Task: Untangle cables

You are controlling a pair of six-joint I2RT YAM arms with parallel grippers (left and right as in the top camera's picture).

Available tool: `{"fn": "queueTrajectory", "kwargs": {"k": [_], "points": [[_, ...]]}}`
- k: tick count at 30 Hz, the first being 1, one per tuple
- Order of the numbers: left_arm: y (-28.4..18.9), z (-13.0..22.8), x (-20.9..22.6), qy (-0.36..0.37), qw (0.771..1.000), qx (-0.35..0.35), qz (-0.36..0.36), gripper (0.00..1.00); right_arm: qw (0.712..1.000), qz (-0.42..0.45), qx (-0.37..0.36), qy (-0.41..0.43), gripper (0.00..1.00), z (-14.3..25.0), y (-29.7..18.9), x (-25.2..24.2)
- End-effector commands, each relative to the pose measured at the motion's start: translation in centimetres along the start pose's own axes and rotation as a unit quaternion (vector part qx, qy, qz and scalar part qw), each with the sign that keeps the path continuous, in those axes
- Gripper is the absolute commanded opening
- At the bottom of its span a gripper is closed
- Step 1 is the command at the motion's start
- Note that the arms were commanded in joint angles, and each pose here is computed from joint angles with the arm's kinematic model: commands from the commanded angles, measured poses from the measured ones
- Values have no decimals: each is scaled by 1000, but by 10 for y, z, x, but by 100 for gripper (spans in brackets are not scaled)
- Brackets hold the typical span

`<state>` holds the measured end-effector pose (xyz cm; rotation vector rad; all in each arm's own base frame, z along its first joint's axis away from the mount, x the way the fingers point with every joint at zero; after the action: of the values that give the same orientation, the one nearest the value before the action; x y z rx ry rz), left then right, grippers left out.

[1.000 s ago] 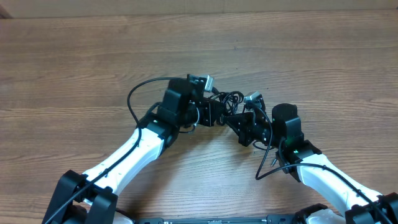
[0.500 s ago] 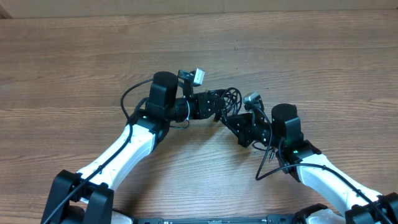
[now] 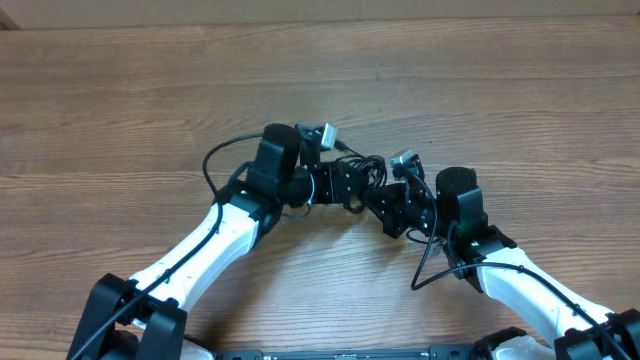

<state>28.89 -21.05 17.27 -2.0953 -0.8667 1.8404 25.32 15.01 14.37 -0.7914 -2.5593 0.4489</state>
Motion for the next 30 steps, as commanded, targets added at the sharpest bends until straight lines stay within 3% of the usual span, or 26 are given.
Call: {"fn": "queueTrajectory", "kwargs": {"k": [1,15,30], "points": [[0,-4,2,29,998,-32,-39,55,1000,-1,-5,-6,4,-4,1,1],[-1,-4,7,23,997,-39,-62,56,1000,-1,-5,-6,4,-4,1,1],[-11,-1,44,-12,974,-79,-210,72,1000,-1,-5,-6,4,-4,1,1]]}}
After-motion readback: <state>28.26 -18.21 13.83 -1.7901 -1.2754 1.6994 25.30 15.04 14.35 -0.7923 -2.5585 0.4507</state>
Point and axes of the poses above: each gripper's point midway between its finger pads, its own y axis out along the fingers, its own x axis along the line the jaws close on, z = x × y, the point moved 8 cm from there along -y, back along the fingers, and after that the axes turned 13 degrees about -y, right-handed, at the moved point
